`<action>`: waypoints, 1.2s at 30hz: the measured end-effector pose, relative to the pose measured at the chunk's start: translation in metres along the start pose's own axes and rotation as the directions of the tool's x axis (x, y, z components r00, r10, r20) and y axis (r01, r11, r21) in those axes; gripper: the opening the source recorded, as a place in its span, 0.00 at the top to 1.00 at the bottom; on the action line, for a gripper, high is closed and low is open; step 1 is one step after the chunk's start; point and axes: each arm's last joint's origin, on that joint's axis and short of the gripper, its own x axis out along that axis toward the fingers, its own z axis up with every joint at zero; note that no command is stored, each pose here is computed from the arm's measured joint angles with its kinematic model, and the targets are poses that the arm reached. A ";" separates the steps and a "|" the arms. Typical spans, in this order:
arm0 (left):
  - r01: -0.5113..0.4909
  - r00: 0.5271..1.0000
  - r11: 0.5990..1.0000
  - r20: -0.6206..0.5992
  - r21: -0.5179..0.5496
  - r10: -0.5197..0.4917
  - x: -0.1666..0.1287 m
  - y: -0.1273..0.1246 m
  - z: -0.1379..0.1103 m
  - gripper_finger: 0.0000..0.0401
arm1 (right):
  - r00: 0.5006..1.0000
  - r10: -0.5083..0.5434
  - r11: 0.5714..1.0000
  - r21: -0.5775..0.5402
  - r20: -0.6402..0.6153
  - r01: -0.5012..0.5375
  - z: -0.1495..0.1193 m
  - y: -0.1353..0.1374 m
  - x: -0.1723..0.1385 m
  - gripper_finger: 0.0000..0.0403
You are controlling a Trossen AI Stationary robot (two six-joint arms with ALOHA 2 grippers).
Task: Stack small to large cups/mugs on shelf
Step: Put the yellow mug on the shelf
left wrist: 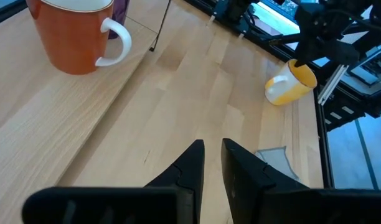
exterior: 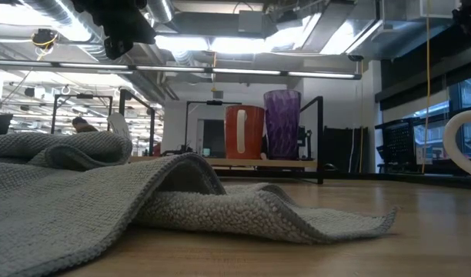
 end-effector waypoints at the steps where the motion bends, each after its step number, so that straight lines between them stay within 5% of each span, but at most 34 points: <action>1: 0.000 1.000 1.000 0.000 0.000 0.000 0.000 0.000 0.000 0.88 | 1.000 -0.003 1.000 0.000 0.001 0.003 0.000 0.001 0.001 0.72; 9: -0.001 1.000 1.000 0.000 0.002 0.001 0.000 0.000 0.000 0.88 | 0.999 -0.032 0.998 -0.055 0.016 0.033 0.003 0.004 0.008 0.75; 19: -0.001 1.000 1.000 0.000 0.002 0.001 0.000 0.000 0.000 0.88 | 0.999 -0.043 0.979 -0.201 0.009 0.044 0.024 0.012 0.009 0.95; 26: -0.001 1.000 1.000 0.000 0.002 0.001 0.000 0.000 0.000 0.88 | 0.999 -0.042 0.946 -0.320 0.011 0.043 0.039 0.017 0.009 0.93; 36: -0.024 1.000 1.000 0.010 0.002 0.024 0.000 0.001 0.000 0.88 | 0.999 0.031 0.787 -0.617 0.028 -0.007 0.079 0.033 0.009 0.95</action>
